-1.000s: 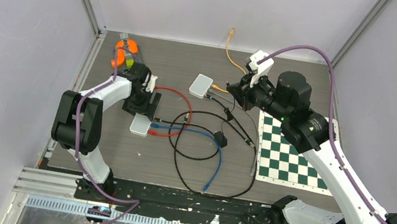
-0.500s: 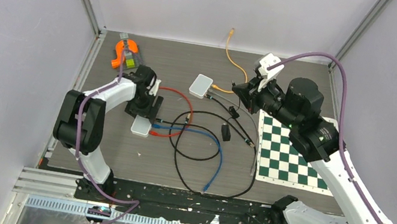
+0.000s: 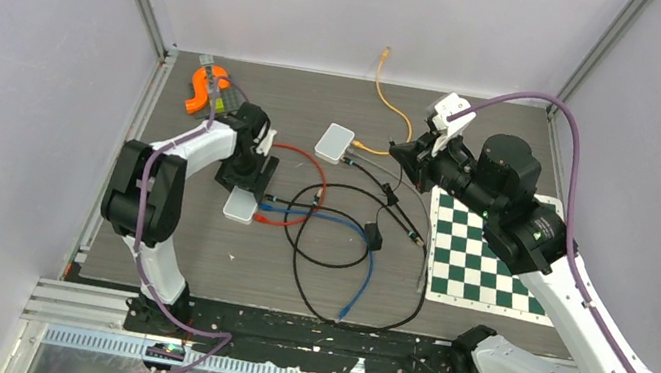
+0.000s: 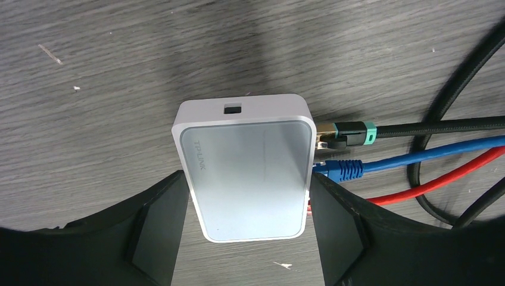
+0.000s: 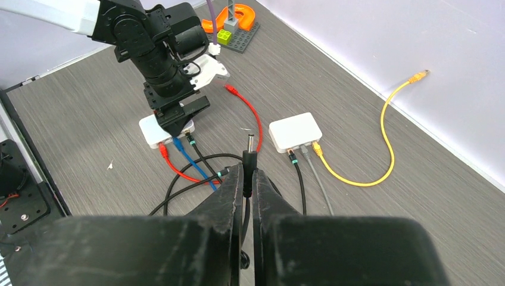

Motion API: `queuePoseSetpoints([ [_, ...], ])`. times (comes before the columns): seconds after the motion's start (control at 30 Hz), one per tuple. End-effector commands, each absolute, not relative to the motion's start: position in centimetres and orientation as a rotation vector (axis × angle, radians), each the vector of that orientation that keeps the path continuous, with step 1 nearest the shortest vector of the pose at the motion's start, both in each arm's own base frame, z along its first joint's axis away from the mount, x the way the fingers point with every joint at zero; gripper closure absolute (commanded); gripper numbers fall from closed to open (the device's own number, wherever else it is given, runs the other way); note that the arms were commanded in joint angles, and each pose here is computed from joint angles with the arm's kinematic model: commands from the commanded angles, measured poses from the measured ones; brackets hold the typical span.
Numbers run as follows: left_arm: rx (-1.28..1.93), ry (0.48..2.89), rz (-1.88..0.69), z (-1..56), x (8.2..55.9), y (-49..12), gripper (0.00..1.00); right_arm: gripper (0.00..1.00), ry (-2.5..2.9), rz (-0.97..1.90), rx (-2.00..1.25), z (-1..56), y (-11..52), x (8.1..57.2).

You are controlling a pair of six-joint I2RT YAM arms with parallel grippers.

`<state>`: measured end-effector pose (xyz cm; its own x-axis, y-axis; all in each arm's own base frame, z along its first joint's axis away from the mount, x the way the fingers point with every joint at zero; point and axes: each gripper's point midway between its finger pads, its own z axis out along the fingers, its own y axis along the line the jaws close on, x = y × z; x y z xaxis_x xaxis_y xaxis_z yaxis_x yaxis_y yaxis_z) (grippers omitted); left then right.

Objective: Insert the plug into the switch port
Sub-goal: Pick up the switch port at the center of the board.

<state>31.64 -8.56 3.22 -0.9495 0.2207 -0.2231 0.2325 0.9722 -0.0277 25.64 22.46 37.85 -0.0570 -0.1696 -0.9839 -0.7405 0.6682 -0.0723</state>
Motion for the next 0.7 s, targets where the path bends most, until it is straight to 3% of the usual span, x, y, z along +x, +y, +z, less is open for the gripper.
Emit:
queuePoseSetpoints([
  [0.0, 0.410, 2.866, -0.115, 4.1, 32.3, -9.2, 0.44, 0.95, 1.522, 0.539, -0.728, 40.0, 22.0, 25.8],
  [0.13, 0.510, 2.782, -0.142, 5.6, 32.6, -9.4, 0.49, 0.95, 1.516, 0.517, -0.733, 38.9, 22.7, 27.1],
  [0.5, 0.870, 2.562, -0.312, 7.6, 31.8, -12.0, 0.49, 0.95, 1.556, 0.435, -0.749, 37.8, 21.3, 33.8],
  [0.67, 0.996, 2.398, -0.417, 9.1, 32.0, -13.7, 0.47, 0.95, 1.446, 0.370, -0.910, 36.9, 21.8, 35.7],
])
